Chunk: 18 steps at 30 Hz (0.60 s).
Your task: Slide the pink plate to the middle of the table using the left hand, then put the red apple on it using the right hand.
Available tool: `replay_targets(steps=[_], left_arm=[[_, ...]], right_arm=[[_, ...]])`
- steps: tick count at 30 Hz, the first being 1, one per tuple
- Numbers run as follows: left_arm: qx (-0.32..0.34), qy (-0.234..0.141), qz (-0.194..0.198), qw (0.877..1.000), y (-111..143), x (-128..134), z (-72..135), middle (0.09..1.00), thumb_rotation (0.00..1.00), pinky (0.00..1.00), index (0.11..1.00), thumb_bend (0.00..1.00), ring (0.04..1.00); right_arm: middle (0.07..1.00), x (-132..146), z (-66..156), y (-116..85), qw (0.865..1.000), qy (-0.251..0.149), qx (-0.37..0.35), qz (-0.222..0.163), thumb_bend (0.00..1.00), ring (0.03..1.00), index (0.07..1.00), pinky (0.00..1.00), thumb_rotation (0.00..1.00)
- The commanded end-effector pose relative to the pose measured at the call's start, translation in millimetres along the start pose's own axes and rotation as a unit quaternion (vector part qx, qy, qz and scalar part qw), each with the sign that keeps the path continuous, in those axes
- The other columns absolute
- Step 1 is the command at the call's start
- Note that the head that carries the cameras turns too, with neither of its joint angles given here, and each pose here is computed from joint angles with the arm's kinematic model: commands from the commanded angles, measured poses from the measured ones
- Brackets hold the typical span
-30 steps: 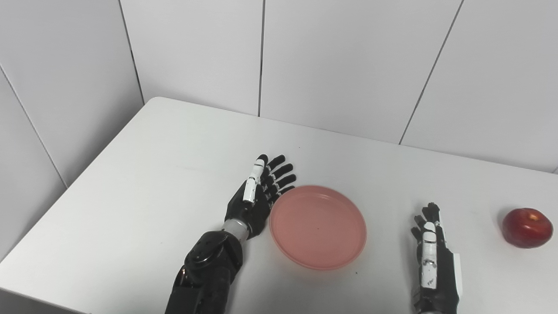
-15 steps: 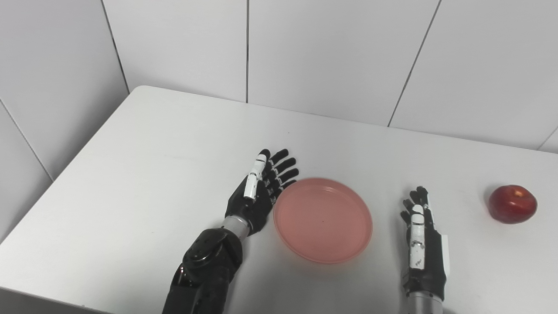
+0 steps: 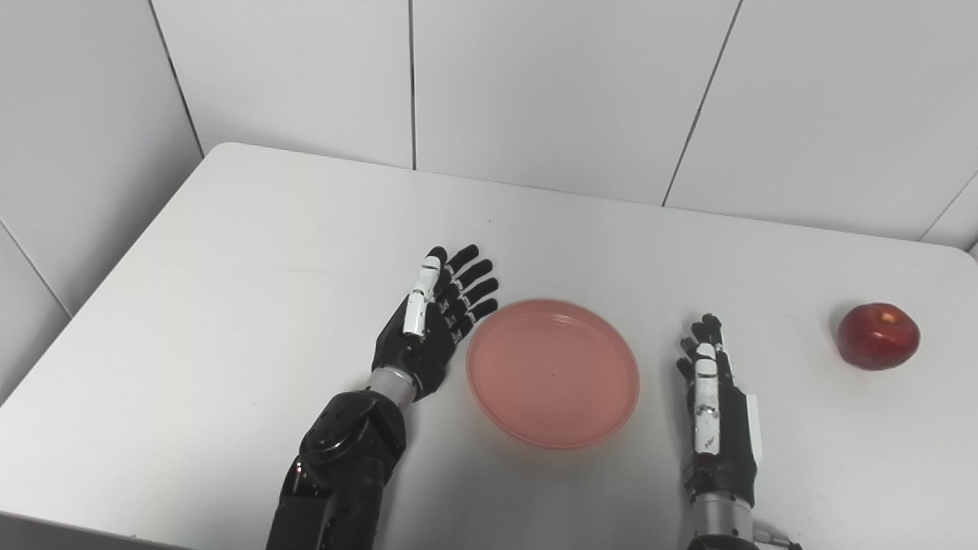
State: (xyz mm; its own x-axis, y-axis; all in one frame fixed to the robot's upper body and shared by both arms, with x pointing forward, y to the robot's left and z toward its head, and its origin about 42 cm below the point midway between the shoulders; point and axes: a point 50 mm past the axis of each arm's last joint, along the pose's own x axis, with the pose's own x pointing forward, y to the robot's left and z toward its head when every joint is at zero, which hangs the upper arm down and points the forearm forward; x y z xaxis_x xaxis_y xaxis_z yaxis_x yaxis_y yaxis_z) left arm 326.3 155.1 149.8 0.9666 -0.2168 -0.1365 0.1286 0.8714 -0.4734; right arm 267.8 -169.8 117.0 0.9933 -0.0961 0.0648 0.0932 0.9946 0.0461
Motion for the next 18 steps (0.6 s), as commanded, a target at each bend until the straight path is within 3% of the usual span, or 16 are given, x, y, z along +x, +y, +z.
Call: replay_targets(steps=[1, 18], left_arm=[[0.005, -0.031, -0.018, 0.999, -7, 1, 16, 0.886, 1.00, 0.87, 0.870, 0.42, 0.877], [0.035, -0.059, -0.013, 0.998, 16, -3, 20, 0.871, 1.00, 0.87, 0.855, 0.43, 0.869]], right_arm=[[0.946, 6, 14, 0, 1.000, -0.026, 0.001, -0.001, 0.26, 0.931, 0.952, 0.94, 1.00], [0.936, 13, 25, -8, 0.999, -0.047, -0.017, -0.013, 0.28, 0.927, 0.941, 0.96, 1.00]])
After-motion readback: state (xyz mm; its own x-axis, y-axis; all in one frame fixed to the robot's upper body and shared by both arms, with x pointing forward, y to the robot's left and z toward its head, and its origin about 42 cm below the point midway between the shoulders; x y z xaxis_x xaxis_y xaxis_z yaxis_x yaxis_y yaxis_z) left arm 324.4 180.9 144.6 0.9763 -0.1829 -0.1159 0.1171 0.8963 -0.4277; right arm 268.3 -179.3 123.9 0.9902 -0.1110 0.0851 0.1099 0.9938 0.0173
